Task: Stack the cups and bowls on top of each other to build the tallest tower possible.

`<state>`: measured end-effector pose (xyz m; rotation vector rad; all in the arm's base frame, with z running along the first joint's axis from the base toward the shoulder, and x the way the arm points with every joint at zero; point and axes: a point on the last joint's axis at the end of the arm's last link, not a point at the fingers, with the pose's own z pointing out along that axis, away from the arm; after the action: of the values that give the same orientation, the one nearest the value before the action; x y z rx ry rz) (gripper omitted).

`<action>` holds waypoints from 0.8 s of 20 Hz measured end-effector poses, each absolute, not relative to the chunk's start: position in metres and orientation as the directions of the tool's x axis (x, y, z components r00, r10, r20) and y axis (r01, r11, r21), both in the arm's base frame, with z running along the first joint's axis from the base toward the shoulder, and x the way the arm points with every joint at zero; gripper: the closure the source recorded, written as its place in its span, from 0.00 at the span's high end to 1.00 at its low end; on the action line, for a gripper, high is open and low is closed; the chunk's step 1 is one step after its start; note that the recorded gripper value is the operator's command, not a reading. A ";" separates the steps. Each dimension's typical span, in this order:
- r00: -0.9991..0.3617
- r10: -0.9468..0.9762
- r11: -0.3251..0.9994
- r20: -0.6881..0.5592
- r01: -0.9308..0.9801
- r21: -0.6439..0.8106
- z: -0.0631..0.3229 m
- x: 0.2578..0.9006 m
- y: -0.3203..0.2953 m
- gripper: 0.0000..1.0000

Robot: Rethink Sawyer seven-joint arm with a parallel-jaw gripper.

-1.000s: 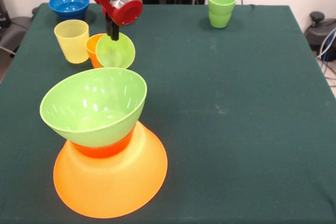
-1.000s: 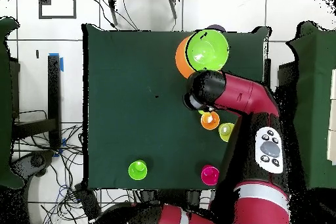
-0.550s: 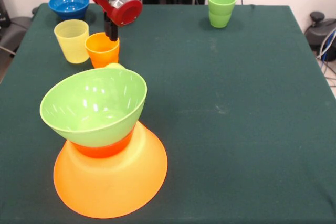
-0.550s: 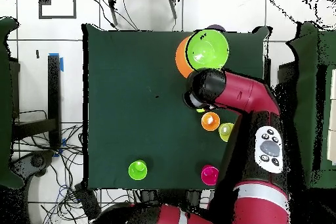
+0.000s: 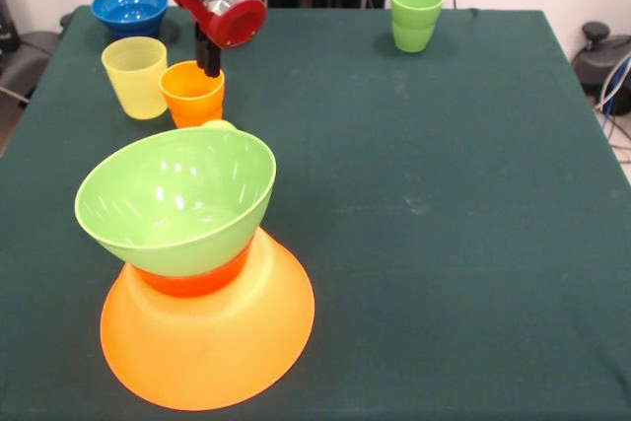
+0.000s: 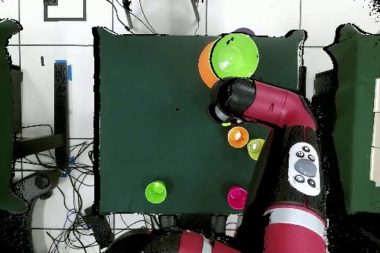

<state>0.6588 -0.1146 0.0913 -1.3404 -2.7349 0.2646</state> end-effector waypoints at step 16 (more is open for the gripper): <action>-0.619 0.785 0.606 -0.038 0.779 -0.160 0.086 0.665 -0.116 0.00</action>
<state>0.6653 -0.1160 0.0863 -1.3554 -2.7829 0.2506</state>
